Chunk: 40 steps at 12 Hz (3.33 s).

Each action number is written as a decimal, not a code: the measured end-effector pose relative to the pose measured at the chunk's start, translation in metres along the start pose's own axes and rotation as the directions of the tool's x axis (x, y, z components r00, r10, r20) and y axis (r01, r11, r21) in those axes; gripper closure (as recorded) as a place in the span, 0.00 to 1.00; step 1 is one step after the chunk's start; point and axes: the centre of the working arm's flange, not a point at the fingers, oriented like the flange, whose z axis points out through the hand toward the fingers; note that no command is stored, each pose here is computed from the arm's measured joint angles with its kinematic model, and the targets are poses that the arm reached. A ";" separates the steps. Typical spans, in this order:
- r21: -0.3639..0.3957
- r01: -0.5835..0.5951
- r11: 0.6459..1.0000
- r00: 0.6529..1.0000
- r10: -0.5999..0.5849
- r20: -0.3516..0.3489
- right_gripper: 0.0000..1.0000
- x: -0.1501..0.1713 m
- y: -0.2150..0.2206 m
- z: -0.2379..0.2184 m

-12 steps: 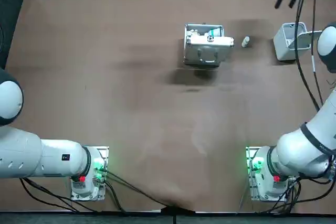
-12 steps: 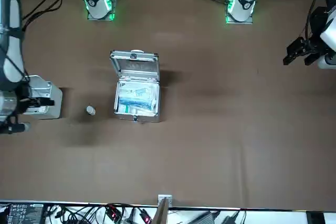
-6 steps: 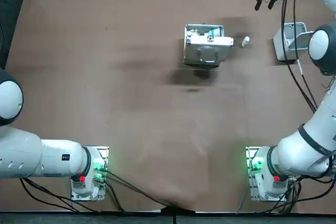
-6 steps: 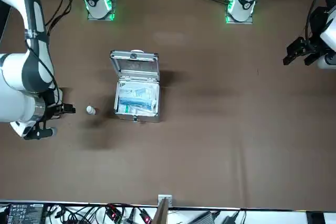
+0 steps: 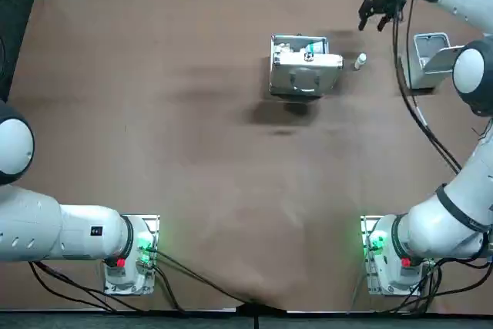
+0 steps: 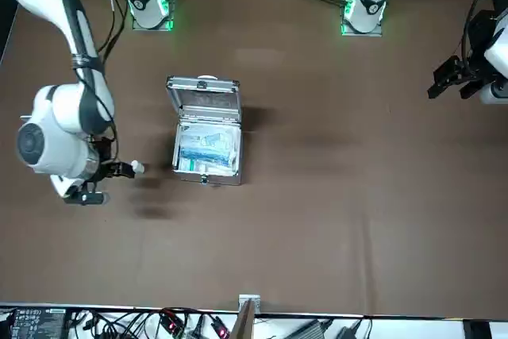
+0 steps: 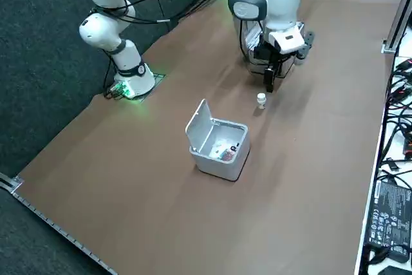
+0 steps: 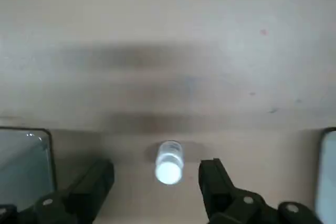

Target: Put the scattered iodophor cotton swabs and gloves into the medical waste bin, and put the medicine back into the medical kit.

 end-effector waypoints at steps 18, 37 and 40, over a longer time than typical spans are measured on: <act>-0.046 0.002 0.999 1.000 -0.003 -0.025 0.40 -0.043 -0.005 0.086; 0.140 -0.147 0.979 0.982 0.161 -0.096 0.63 -0.028 -0.224 -0.074; 0.126 -0.142 0.982 0.985 0.153 -0.081 0.63 -0.039 -0.261 -0.059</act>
